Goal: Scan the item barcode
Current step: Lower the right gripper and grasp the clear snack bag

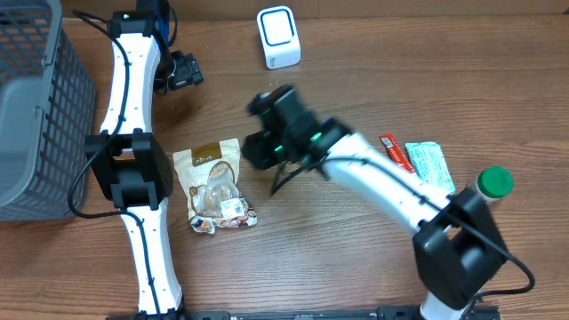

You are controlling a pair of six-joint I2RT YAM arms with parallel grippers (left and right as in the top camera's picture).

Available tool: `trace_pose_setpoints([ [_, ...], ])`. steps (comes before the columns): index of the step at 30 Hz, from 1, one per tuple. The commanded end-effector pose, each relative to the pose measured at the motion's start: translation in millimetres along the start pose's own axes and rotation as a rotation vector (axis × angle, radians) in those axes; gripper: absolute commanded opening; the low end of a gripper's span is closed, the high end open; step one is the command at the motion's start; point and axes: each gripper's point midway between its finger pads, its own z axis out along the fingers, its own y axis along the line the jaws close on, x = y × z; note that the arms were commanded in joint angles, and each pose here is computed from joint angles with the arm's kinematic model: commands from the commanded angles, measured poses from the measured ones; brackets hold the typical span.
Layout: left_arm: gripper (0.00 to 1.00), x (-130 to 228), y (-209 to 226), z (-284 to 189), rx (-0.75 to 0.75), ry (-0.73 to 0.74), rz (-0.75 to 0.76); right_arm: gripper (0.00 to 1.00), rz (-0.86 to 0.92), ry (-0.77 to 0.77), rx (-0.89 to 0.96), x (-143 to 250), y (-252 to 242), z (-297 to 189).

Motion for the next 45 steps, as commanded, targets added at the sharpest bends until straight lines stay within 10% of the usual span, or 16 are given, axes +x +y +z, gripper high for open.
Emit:
trace_pose_setpoints([
  [1,1.0,-1,0,5,-0.014,0.0,0.011,0.49,-0.043,-0.09,0.163,-7,4,-1],
  [13,1.0,-1,0,5,-0.014,0.0,0.011,0.48,-0.079,-0.127,0.108,9,59,35],
  [36,1.0,-1,0,5,-0.014,0.0,0.011,0.56,-0.05,-0.024,0.364,42,-19,78],
  [45,1.0,-1,0,5,-0.014,0.0,0.011,0.57,-0.032,-0.004,0.146,39,15,88],
])
